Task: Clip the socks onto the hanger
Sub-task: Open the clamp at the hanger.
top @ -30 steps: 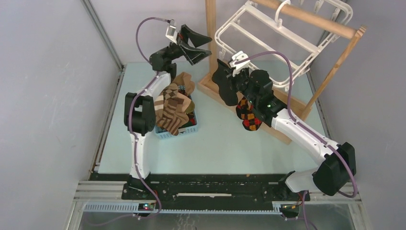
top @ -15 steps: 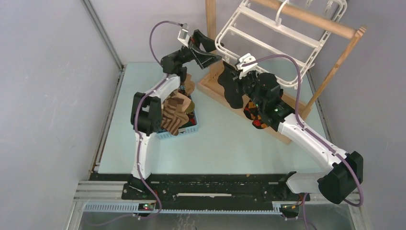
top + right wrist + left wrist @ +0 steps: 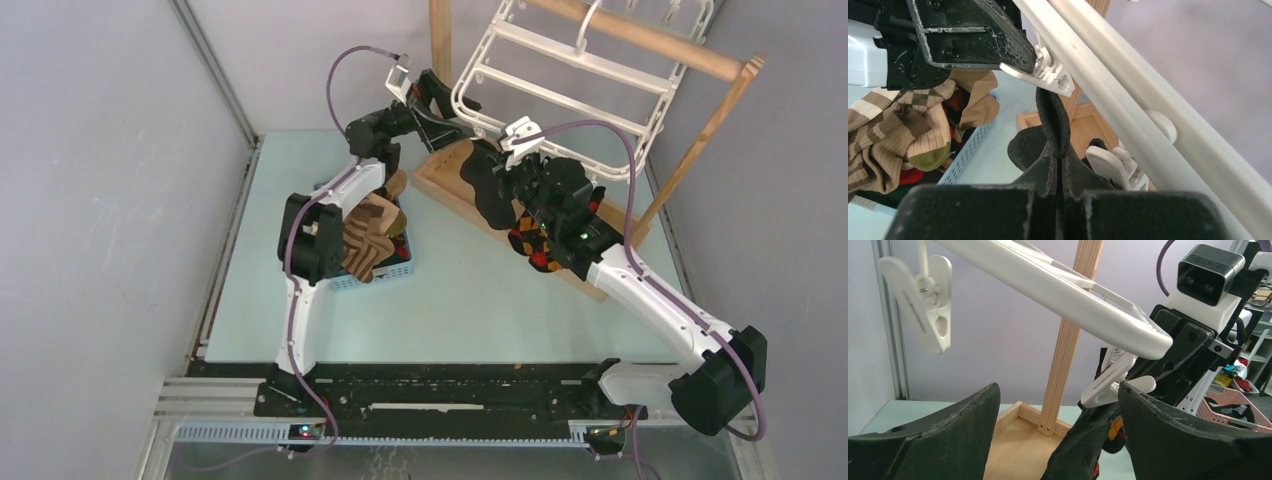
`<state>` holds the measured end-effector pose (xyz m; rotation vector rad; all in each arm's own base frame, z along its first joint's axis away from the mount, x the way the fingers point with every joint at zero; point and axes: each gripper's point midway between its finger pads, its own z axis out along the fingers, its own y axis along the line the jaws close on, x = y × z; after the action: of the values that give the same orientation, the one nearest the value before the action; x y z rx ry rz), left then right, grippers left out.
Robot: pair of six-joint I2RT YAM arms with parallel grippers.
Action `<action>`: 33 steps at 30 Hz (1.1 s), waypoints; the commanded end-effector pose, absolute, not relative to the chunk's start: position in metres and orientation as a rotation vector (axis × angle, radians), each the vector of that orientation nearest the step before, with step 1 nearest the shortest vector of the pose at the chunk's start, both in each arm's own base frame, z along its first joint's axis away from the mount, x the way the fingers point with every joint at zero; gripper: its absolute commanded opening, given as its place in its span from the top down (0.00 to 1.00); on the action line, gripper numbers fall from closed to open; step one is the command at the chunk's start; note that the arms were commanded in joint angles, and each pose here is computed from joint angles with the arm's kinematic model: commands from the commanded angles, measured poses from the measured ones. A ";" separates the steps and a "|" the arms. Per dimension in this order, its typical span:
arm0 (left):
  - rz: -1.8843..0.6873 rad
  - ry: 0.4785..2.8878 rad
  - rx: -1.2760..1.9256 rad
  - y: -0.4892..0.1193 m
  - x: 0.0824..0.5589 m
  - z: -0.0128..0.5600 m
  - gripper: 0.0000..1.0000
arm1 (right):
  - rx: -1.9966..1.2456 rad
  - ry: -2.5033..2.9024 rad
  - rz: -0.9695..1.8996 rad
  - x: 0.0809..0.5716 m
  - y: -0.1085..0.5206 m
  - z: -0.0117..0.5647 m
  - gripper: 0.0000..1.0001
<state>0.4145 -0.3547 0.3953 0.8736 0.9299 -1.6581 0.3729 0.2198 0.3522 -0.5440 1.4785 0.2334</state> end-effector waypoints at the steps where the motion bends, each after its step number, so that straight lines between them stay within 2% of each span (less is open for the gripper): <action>1: -1.577 0.851 0.936 -0.336 0.400 0.420 0.08 | -0.508 1.454 0.236 0.367 0.210 0.366 1.00; 10: -1.498 0.834 0.985 -0.326 0.400 0.418 0.05 | -0.499 1.467 0.223 0.367 0.205 0.362 1.00; 22: -1.504 0.792 1.031 -0.341 0.374 0.425 0.00 | -0.498 1.473 0.222 0.367 0.203 0.361 1.00; 33: -1.514 0.770 1.037 -0.345 0.365 0.433 0.00 | -0.502 1.468 0.224 0.367 0.203 0.362 1.00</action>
<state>0.3879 -0.3531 0.4013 0.9882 0.8793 -1.5706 0.3707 0.2102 0.3466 -0.5391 1.5032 0.2194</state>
